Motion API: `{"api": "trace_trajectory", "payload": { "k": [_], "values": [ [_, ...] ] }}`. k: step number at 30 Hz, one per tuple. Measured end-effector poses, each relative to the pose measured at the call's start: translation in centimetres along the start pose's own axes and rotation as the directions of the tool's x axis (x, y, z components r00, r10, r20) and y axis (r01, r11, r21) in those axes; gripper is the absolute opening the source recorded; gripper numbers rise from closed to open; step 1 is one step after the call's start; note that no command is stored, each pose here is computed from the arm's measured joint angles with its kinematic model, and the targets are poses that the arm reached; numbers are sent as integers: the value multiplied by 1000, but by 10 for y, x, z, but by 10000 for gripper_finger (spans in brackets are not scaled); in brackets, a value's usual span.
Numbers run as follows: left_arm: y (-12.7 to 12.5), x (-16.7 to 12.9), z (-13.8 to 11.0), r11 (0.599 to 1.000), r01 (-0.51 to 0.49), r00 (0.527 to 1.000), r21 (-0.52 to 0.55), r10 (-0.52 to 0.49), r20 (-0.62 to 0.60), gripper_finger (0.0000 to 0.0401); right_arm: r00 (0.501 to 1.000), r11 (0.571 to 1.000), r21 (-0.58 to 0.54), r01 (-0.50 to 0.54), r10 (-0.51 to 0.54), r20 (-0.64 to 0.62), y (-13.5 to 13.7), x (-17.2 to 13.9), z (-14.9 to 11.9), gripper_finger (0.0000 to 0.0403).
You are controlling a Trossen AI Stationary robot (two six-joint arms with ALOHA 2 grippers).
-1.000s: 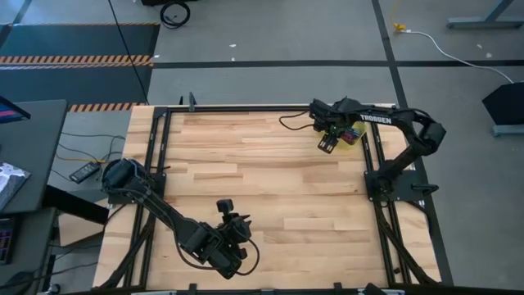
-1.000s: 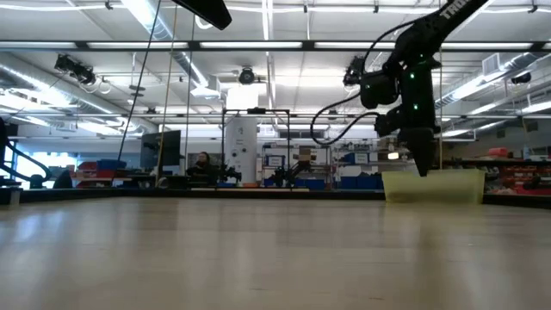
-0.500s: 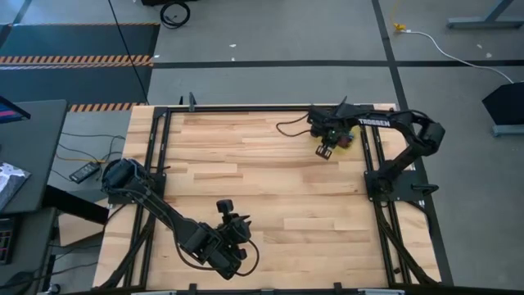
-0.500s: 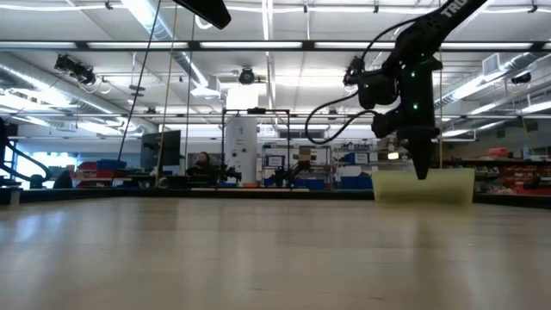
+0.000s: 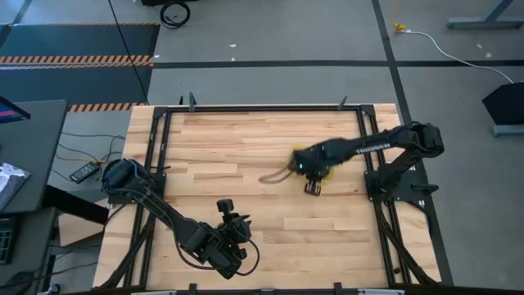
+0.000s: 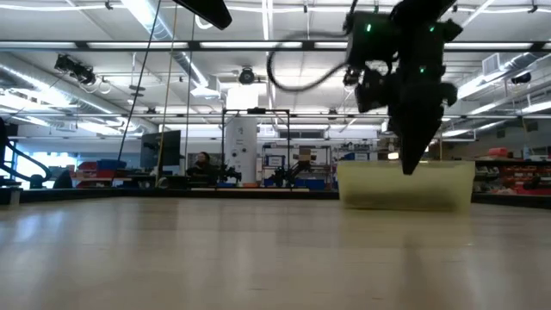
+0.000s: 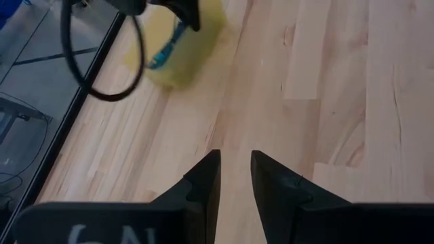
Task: Pick and place USB-C Cables
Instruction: Move the yellow container to the center of the table
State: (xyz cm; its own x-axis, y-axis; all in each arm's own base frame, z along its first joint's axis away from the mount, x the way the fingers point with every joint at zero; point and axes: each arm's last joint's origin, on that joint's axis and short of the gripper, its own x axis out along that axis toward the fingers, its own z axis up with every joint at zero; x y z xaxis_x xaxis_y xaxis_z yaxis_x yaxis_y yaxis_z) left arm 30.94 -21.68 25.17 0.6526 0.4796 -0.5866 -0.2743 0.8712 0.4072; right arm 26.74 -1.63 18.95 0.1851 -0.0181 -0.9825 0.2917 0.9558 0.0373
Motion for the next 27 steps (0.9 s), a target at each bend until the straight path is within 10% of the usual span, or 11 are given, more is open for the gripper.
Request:
{"api": "trace_trajectory", "payload": {
  "k": [13,27],
  "values": [
    [-1,-3,0,1000,-11,1000,-8,11,20,89,997,966,-257,-24,43,70,113,-11,38,4],
    [-19,-48,-30,999,14,999,-35,-13,33,89,997,931,-357,78,-81,6,139,12,103,4]
  ]
}}
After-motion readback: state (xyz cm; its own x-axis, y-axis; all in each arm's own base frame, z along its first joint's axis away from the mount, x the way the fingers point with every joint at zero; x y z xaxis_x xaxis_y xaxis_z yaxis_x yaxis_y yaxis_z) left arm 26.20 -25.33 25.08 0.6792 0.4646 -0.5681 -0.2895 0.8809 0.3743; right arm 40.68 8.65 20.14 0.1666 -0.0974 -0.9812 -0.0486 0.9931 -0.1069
